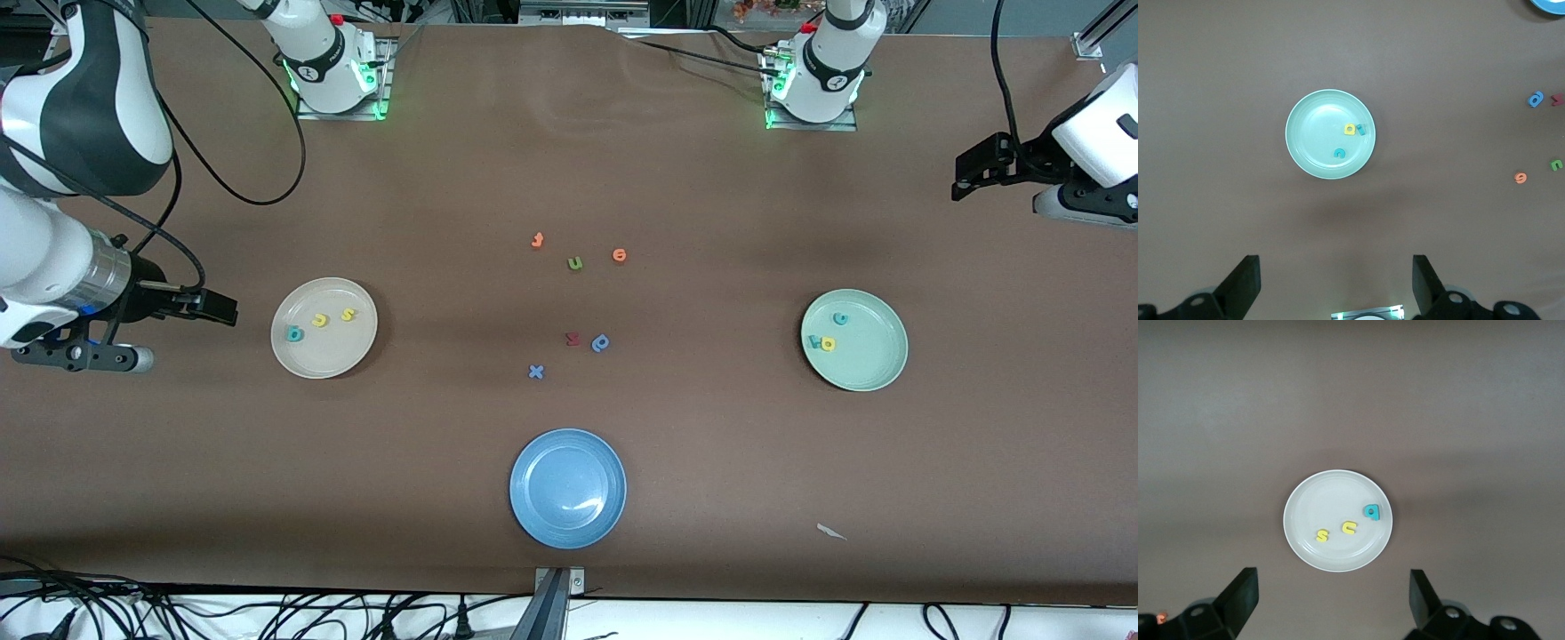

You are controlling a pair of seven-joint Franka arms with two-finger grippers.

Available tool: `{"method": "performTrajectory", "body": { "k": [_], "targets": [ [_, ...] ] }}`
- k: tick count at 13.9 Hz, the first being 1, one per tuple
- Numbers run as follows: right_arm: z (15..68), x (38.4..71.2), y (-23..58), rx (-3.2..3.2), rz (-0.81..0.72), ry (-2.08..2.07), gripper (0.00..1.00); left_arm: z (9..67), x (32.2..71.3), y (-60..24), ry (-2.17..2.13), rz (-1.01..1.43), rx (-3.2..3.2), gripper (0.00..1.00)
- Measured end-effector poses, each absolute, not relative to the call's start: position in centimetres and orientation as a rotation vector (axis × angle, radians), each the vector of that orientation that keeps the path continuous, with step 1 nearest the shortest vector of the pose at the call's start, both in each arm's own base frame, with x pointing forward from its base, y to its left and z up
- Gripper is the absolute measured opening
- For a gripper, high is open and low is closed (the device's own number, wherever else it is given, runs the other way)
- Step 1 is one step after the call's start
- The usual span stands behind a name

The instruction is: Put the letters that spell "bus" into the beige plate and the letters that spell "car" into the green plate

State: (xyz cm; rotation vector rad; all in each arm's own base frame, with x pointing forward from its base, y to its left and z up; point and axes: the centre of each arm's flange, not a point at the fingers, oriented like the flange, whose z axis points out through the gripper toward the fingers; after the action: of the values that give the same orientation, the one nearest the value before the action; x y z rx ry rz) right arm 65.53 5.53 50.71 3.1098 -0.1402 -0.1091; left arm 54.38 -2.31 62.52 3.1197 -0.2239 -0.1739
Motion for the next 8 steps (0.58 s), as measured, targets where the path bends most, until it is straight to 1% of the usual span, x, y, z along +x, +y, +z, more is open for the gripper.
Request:
{"method": "performTrajectory", "body": {
  "k": [8],
  "targets": [
    [50.69, 65.51, 5.53, 3.110, -0.110, -0.142, 1.00, 62.52, 54.39, -1.69, -0.206, -0.175, 3.120, 1.00]
  ]
}}
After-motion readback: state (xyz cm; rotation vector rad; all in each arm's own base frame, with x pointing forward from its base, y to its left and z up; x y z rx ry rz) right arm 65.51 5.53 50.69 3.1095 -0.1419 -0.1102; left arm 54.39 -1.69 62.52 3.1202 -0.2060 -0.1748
